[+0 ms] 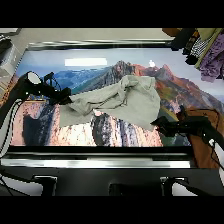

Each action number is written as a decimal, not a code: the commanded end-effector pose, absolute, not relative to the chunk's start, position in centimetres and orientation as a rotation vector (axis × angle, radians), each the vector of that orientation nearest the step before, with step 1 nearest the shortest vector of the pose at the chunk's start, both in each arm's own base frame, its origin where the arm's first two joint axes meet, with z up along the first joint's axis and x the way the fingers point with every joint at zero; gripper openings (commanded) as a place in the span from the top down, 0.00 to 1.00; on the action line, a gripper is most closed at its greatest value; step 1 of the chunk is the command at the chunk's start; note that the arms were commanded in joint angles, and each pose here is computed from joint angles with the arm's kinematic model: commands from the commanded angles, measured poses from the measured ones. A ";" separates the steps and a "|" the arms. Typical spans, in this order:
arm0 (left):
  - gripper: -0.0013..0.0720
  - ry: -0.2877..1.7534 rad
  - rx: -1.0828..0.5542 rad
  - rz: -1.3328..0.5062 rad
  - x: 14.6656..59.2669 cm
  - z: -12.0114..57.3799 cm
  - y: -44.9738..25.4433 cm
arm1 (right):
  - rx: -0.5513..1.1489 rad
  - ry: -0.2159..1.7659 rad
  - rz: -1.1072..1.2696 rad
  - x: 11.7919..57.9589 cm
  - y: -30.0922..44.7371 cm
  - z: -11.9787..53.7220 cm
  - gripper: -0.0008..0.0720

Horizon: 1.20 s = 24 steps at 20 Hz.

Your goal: Fold the clothes and pants, and hang the long-sleeved shirts on hangers.

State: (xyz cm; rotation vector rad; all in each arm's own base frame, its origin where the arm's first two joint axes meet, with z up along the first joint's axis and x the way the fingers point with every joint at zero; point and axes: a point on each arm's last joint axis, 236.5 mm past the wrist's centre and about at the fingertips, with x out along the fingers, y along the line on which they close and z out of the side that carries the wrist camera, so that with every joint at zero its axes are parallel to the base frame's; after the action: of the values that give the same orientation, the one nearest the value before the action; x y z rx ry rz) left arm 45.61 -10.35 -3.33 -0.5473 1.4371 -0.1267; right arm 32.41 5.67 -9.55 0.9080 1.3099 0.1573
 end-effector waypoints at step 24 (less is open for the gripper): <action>0.96 0.495 -0.560 -0.044 36.8 39.1 1.8 | 0.245 -0.151 0.350 21.4 7.6 57.8 0.94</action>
State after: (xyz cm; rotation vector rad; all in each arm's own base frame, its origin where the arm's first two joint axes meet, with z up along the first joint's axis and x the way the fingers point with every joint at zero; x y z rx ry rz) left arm 42.55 -0.23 29.90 -0.5695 0.7420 -0.0995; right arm 30.78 10.28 46.67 0.2726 0.1872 0.4862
